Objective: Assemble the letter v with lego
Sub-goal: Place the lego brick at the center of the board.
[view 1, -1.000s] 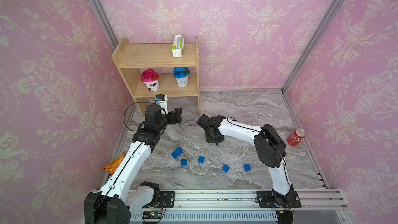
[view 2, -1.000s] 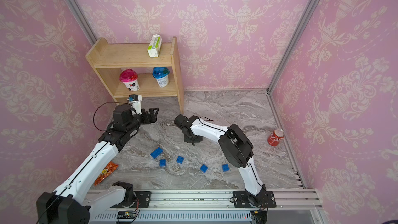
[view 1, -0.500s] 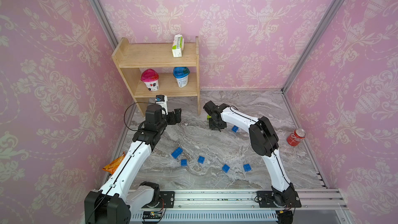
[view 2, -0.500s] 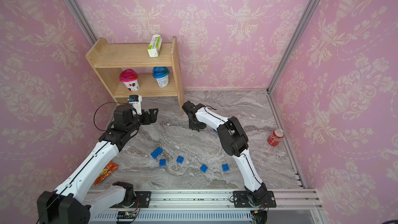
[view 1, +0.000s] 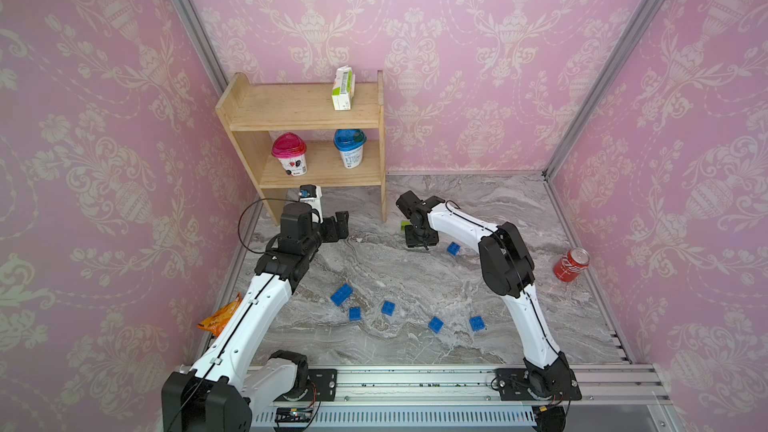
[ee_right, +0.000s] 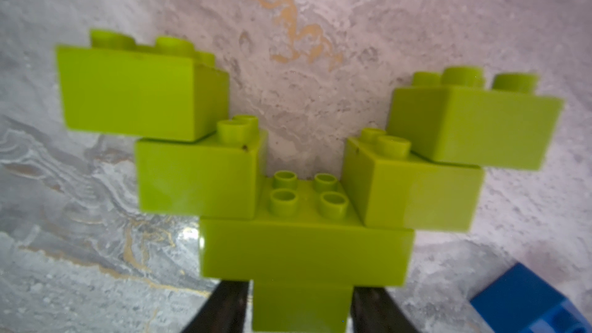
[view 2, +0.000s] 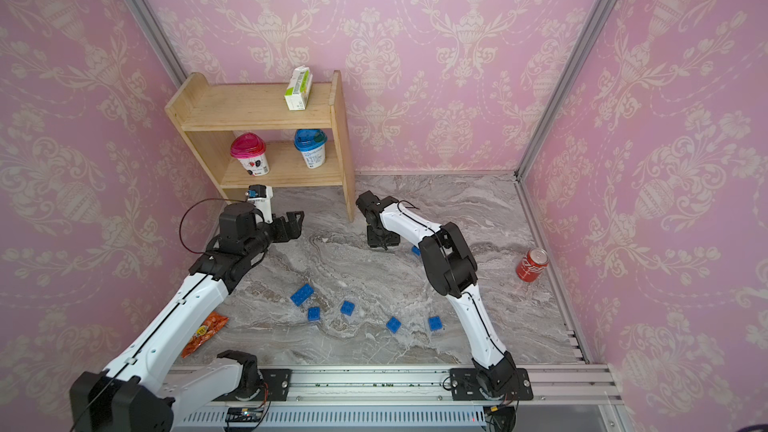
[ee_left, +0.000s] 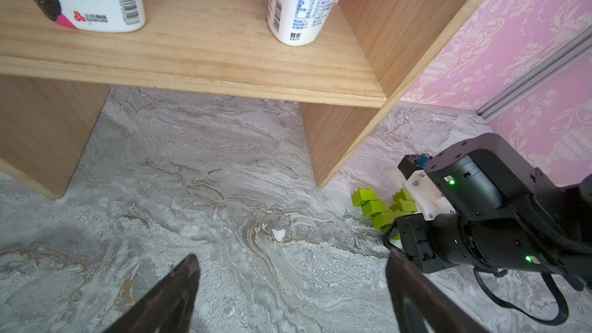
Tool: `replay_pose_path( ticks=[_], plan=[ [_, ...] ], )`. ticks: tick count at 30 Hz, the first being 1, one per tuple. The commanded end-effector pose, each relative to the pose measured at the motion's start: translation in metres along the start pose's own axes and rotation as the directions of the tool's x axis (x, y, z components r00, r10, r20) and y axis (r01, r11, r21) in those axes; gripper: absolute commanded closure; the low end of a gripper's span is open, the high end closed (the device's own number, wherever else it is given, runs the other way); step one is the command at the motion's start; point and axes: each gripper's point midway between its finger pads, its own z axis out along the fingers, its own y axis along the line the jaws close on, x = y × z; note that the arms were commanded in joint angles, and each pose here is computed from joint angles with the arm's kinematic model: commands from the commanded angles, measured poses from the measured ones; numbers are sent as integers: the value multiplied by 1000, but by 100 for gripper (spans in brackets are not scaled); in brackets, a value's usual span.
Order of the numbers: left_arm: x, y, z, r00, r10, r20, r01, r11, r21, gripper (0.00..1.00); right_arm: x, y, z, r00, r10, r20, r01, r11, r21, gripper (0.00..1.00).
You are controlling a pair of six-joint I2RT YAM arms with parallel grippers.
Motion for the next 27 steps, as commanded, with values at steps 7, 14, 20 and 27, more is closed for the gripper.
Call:
replay_pose_path(
  ticks=[7,14,20,27],
  plan=[
    [58,37,-27,976,-64,-207,18,975,-220,1,0,-4,-19,999,-42,5,42,999,-8,27],
    [112,45,-35,945,-136,-298,43,954,-297,1,68,-19,-91,993,-120,9,120,992,-25,24],
    [131,56,-36,918,-257,-301,128,913,-388,11,166,53,-98,833,-552,24,542,808,-232,27],
    [137,75,-44,896,-337,-290,177,869,-462,11,195,112,-72,606,-791,82,777,567,-275,29]
  ],
)
